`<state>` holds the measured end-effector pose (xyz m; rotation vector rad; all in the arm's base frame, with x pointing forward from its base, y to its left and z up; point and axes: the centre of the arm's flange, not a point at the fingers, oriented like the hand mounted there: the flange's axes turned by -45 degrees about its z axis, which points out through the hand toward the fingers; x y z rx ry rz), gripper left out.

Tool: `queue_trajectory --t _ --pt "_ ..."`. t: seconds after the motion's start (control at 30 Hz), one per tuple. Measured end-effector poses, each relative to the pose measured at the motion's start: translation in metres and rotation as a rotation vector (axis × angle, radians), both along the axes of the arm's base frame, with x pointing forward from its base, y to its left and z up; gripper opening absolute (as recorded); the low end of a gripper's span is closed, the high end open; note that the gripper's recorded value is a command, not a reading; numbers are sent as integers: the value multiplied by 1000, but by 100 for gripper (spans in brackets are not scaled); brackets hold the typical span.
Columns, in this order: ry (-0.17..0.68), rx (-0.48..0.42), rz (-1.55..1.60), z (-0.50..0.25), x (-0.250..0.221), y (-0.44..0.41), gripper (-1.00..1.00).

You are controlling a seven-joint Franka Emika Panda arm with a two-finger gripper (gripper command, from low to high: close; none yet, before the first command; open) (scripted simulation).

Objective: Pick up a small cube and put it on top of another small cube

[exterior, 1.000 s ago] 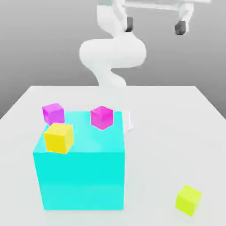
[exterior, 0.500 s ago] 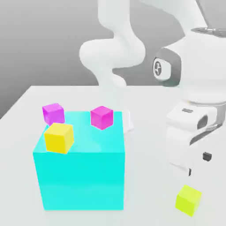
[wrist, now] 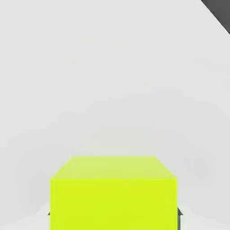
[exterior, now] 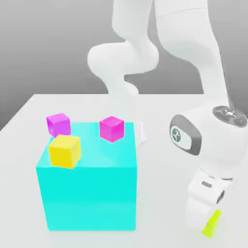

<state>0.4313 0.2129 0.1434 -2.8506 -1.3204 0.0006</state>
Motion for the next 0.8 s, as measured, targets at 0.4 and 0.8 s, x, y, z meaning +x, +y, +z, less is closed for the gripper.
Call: queue_trajectory --t 0.4,0.8 --pt "-73 -15 -479 118 60 -123 -100" --pt "-164 -68 -1315 274 0 -371 -100"
